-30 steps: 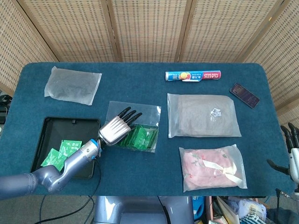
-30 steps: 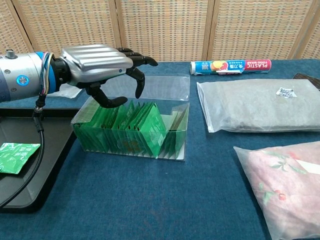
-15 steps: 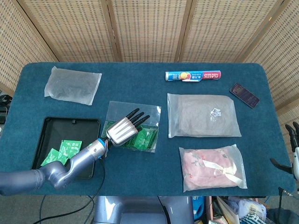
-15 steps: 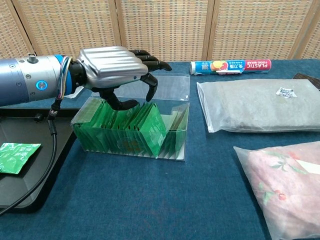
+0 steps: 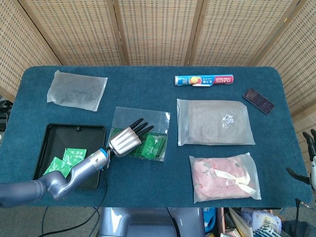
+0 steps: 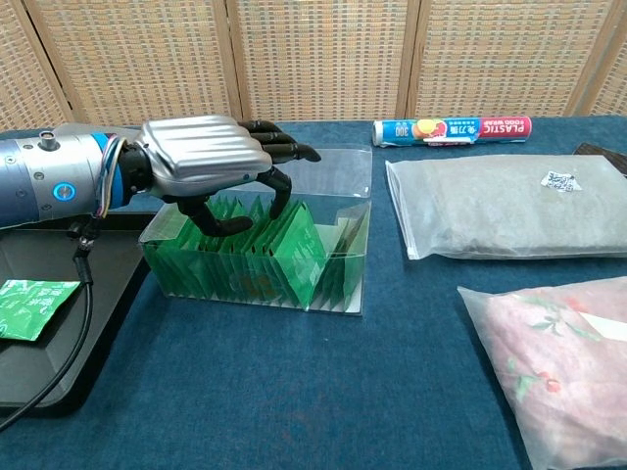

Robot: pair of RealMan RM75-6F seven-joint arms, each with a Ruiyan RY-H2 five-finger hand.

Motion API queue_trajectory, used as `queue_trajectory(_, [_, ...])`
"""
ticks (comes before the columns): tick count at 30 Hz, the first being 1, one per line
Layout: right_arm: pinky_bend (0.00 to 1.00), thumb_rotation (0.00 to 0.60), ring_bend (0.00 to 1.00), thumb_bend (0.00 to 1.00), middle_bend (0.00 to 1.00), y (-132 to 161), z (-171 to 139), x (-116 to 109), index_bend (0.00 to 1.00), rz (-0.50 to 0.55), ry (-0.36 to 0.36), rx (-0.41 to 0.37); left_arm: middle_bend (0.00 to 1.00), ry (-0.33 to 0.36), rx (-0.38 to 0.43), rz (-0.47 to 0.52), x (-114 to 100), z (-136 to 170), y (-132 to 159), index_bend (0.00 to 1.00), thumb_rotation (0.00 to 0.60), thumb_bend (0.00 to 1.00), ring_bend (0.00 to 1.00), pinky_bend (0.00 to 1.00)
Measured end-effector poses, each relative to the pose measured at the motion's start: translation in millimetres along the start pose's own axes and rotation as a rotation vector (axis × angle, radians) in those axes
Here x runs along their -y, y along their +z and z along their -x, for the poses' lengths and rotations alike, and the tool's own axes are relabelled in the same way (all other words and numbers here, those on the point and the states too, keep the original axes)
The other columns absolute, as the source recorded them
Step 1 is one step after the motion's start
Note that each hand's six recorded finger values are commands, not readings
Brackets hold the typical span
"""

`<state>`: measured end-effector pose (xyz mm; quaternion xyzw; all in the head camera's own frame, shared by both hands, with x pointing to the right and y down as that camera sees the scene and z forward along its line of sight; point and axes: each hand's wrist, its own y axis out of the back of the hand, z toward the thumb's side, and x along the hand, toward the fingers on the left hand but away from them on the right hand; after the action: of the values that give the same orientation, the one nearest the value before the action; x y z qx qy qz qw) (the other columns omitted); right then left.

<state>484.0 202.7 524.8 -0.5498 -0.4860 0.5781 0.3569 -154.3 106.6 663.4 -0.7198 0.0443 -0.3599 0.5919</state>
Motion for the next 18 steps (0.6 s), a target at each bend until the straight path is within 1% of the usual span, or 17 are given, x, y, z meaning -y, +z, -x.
queue_trajectory(12, [0.0, 0.6, 0.0, 0.0, 0.0, 0.8, -0.1, 0.6, 0.0, 0.004, 0.003, -0.004, 0.0, 0.018, -0.007, 0.014, 8.2, 12.3, -11.8, 0.42, 0.6, 0.47, 0.0, 0.0])
queue_trajectory(18, [0.0, 0.6, 0.0, 0.0, 0.0, 1.5, -0.4, 0.7, 0.0, 0.003, 0.003, -0.006, 0.0, 0.024, -0.005, 0.025, 12.7, 14.5, -13.2, 0.42, 0.6, 0.47, 0.0, 0.0])
